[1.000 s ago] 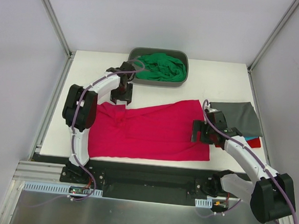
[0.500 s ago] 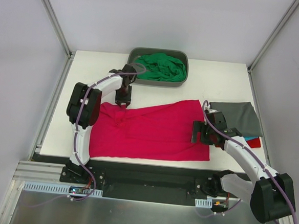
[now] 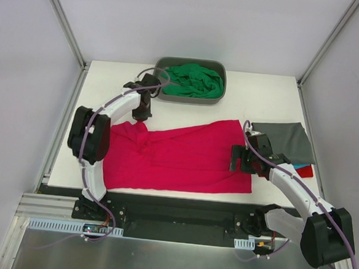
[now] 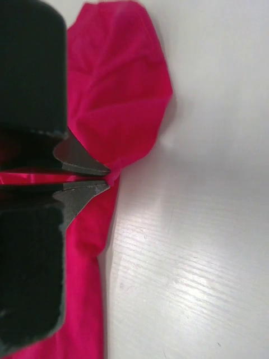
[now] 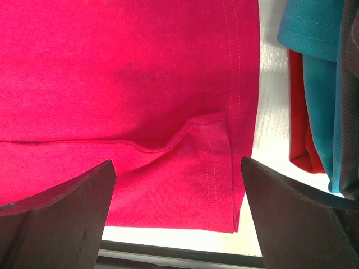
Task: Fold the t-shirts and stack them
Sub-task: Grap the side of the flattened tshirt furthest away from the robot with both arms
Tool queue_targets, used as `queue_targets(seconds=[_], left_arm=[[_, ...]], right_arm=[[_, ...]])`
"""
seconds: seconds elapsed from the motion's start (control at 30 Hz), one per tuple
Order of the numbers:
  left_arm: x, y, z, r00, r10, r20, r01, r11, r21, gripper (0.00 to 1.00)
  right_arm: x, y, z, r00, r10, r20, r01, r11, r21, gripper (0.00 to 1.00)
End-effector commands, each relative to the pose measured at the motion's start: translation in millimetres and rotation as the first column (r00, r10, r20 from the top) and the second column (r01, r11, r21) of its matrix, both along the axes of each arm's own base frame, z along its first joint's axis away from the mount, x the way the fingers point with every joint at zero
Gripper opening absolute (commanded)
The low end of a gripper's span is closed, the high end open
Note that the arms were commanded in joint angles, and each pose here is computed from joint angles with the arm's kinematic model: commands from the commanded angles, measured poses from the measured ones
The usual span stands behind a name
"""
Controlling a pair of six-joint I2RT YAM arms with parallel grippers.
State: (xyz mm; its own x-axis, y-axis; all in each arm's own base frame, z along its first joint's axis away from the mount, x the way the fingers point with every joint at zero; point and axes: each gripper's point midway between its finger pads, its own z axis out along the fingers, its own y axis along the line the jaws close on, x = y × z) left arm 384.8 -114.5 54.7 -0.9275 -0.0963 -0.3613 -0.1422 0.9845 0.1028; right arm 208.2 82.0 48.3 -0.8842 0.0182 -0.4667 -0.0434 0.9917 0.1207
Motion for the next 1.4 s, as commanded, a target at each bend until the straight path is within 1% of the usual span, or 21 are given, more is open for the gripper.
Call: queue_targets(seconds=[0.0, 0.1, 0.2, 0.3, 0.4, 0.57, 0.73, 0.83, 0.9, 0.97, 1.03, 1.1, 1.23, 1.37], left_arm=[[7.1, 26.7, 65.6, 0.969, 0.09, 0.232, -0.103, 0.994, 0.047, 0.0], [2.3, 40.1, 67.4, 0.95, 0.136, 0.281, -0.155, 0.987, 0.047, 0.0], [6.3, 47.8, 70.1, 0.931, 0.177, 0.318, -0.186, 0.982, -0.002, 0.0], [20.9, 49.4, 75.8, 0.917, 0.208, 0.341, -0.193, 0.978, -0.08, 0.0], [38.3, 51.0, 81.2, 0.906, 0.222, 0.361, -0.197, 0.975, -0.104, 0.0], [70.5, 41.7, 82.1, 0.9, 0.225, 0.374, -0.193, 0.974, -0.123, 0.0], [103.0, 35.4, 80.1, 0.887, 0.245, 0.391, -0.209, 0.969, -0.135, 0.0], [117.9, 43.2, 82.9, 0.858, 0.294, 0.421, -0.267, 0.956, -0.122, 0.0], [121.9, 52.8, 86.9, 0.829, 0.342, 0.443, -0.325, 0.939, -0.118, 0.0], [122.7, 63.6, 88.4, 0.803, 0.381, 0.458, -0.374, 0.921, -0.11, 0.0], [124.8, 71.5, 88.9, 0.788, 0.407, 0.462, -0.399, 0.909, -0.119, 0.0], [128.5, 81.5, 87.2, 0.777, 0.425, 0.464, -0.422, 0.899, -0.116, 0.0], [144.3, 80.8, 93.2, 0.785, 0.393, 0.479, -0.393, 0.914, -0.105, 0.0], [144.5, 81.5, 88.8, 0.788, 0.391, 0.475, -0.396, 0.913, -0.096, 0.0]], right_arm=[[3.4, -0.8, 1.3, 1.0, -0.002, 0.012, 0.002, 1.0, 0.001, 0.96], [4.4, -1.2, 3.1, 1.0, -0.005, 0.021, 0.005, 1.0, 0.001, 0.96], [5.1, -2.9, 5.5, 1.0, -0.008, 0.027, 0.009, 1.0, -0.009, 0.96], [10.3, -6.2, 12.2, 0.998, -0.031, 0.046, 0.032, 0.999, -0.022, 0.96], [23.0, -6.5, 23.6, 0.994, -0.083, 0.068, 0.085, 0.996, -0.021, 0.96], [64.9, -1.7, 50.3, 0.984, -0.146, 0.107, 0.15, 0.988, -0.03, 0.96], [118.7, -8.0, 60.9, 0.965, -0.23, 0.124, 0.241, 0.967, -0.082, 0.96], [154.3, -14.6, 60.4, 0.953, -0.276, 0.124, 0.289, 0.951, -0.106, 0.98], [176.3, -10.8, 60.0, 0.954, -0.277, 0.118, 0.289, 0.951, -0.106, 0.99], [197.0, -9.8, 56.9, 0.954, -0.272, 0.124, 0.288, 0.949, -0.129, 0.96], [219.1, -9.4, 51.5, 0.952, -0.279, 0.122, 0.296, 0.944, -0.147, 0.95], [232.2, -9.2, 42.7, 0.949, -0.295, 0.107, 0.308, 0.941, -0.142, 0.93], [249.9, -6.5, 28.6, 0.943, -0.324, 0.082, 0.332, 0.936, -0.121, 0.91], [262.7, -4.6, 21.3, 0.937, -0.341, 0.078, 0.348, 0.931, -0.11, 0.86]])
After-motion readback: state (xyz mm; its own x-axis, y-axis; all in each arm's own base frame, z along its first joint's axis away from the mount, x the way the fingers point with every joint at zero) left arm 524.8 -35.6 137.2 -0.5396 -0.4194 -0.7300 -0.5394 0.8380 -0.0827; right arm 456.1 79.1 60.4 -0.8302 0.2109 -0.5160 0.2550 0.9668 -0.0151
